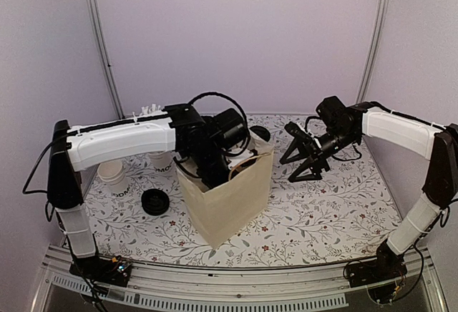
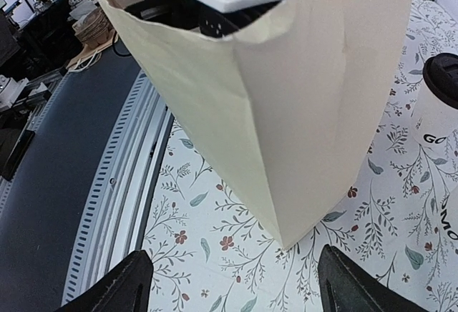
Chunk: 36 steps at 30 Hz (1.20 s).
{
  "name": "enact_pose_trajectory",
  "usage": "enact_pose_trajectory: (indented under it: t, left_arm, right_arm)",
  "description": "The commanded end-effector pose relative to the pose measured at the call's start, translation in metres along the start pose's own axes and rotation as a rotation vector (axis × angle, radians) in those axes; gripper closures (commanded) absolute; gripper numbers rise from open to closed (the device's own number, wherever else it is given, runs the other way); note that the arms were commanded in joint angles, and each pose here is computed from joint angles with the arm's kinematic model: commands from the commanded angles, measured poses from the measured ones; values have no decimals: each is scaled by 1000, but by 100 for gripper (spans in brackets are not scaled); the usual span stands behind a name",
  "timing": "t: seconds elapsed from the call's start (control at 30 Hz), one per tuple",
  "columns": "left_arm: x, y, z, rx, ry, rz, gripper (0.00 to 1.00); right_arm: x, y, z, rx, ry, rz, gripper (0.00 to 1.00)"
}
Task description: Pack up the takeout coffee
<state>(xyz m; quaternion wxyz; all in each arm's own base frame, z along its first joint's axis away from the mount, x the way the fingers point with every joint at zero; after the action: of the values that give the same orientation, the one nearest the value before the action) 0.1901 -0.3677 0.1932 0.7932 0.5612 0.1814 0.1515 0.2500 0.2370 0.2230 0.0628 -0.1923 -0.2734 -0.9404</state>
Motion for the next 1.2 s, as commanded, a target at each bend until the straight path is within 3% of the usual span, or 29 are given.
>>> enact_pose_trajectory:
  t: [0.0,0.2,0.47,0.97,1.17]
  left_arm:
    - [-17,37,19,-118,-32,-67,47]
    - [-31,67,34,-205,-53,-145,48]
    - [-28,119,43,-287,-63,-65,48]
    - [-61,228,54,-654,-119,-252,46]
    - [-31,261,18,-738,-33,29,42]
  right_arm:
    - [23,16,17,-9,38,-14,17]
    - [33,22,18,0,37,-25,17]
    - [46,30,30,-18,64,-34,17]
    - [99,28,89,-6,267,-22,17]
    - [121,13,100,28,336,5,23]
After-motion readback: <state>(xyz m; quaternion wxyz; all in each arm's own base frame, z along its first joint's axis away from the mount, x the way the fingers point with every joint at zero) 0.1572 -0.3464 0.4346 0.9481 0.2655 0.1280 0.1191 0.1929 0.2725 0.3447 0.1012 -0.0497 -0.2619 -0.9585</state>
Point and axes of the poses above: each gripper's point midway between its finger pads, its own y axis back along the fingers, its own x axis along the line the jaws close on, z = x × y, the point moved 5 cm from there along y, back along the fingers, and after that the axes turned 13 degrees about -y, right-handed, at the moved point
